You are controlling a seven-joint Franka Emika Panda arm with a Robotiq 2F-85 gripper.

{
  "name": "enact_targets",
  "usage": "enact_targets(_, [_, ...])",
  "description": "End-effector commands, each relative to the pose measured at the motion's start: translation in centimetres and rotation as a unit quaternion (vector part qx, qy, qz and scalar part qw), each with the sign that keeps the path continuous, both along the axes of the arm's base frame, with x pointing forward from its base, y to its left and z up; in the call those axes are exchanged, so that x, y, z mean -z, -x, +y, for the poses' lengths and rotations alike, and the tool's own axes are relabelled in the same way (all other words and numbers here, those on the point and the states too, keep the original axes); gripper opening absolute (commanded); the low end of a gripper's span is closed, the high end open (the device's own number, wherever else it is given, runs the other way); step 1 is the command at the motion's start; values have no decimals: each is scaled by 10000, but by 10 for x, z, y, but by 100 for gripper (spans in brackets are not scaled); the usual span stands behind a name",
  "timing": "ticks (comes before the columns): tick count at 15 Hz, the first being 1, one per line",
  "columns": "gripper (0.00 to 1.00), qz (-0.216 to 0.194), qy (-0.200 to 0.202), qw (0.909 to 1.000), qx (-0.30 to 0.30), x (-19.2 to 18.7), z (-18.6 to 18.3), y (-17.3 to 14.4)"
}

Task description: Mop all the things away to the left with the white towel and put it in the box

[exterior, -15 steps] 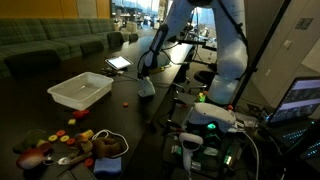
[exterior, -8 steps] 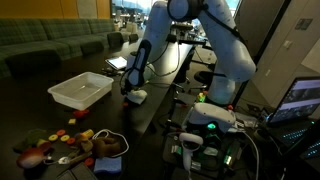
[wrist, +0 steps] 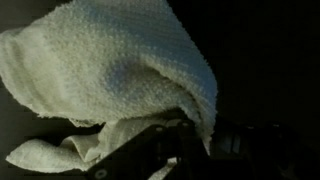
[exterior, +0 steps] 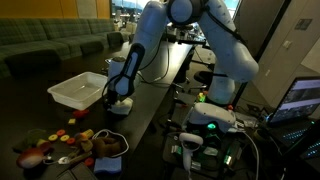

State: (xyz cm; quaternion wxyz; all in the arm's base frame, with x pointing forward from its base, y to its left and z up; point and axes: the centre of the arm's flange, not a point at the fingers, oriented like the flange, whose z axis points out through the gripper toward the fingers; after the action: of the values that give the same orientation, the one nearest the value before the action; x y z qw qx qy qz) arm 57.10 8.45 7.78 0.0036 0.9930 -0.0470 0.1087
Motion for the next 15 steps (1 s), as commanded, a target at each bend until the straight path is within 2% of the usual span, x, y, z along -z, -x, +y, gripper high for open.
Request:
enact_targets(1, [6, -109, -483, 9969, -603, -29, 62, 3])
enact_targets(6, [6, -288, -1377, 9797, -1427, -70, 159, 20])
enact_targets(9, [6, -381, -1818, 9656, -1818, -102, 192, 26])
enact_targets(12, [6, -507, -2098, 9563, -1973, -126, 194, 25])
enact_targets(15, [6, -713, -2210, 9543, -1883, -147, 167, 13])
